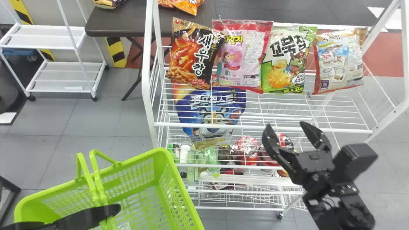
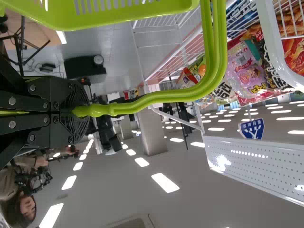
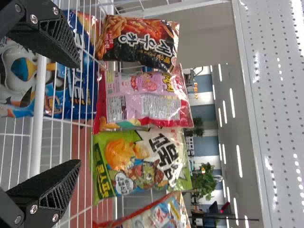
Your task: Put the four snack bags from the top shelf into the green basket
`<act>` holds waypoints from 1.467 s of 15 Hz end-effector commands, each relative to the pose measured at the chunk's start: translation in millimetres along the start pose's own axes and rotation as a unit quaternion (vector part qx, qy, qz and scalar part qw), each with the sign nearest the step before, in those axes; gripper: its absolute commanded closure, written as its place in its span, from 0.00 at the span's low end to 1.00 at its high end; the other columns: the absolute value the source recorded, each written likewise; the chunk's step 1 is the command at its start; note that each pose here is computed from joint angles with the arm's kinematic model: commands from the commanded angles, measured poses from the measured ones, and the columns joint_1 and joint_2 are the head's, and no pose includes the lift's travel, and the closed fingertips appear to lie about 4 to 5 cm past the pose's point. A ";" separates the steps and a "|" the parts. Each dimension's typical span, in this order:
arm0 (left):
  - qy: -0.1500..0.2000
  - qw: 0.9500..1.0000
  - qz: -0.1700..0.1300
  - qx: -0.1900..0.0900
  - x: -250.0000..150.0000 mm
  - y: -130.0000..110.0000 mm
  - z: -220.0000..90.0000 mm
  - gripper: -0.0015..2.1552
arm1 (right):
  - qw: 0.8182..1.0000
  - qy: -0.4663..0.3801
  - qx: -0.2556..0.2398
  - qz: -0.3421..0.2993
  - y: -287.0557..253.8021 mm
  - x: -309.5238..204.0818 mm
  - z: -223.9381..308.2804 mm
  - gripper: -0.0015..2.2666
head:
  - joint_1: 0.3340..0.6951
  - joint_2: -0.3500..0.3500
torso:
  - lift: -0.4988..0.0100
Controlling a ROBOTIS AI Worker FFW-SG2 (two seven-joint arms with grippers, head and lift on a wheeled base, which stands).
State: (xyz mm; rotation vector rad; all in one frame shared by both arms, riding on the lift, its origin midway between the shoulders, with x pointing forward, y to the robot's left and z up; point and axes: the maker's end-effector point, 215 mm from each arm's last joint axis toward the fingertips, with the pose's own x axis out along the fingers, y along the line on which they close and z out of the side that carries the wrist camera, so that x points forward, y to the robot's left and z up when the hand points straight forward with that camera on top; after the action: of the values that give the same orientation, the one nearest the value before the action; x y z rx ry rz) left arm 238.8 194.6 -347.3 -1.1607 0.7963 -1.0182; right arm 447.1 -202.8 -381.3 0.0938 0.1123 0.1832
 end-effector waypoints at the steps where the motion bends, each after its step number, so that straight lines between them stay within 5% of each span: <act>1: 0.000 1.000 -0.006 -0.002 0.2 -2.6 -0.5 1.00 | 1.000 0.009 0.003 0.020 28.0 32.5 4.1 0.05 | 1.00 0.46 | 0.98; 11: -0.004 1.000 -0.004 0.001 -2.7 -2.3 4.1 1.00 | 0.997 0.032 -0.031 0.063 119.7 170.9 6.2 0.05 | 1.00 0.75 | 0.98; 16: -0.007 1.000 0.000 -0.002 -8.9 0.2 6.6 1.00 | 0.995 0.025 -0.057 0.071 111.2 228.0 16.5 0.05 | 1.00 0.77 | 0.98; 22: -0.010 1.000 0.000 -0.003 -15.3 -0.5 8.6 1.00 | 0.989 0.037 -0.029 0.139 123.3 253.6 10.4 0.05 | 1.00 0.80 | 0.98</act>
State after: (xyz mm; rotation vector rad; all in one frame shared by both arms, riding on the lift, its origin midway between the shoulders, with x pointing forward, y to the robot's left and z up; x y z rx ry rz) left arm 242.3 211.0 -347.1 -1.1661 0.7855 -0.9968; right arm 667.8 -33.1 -379.9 0.0410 0.1553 0.4652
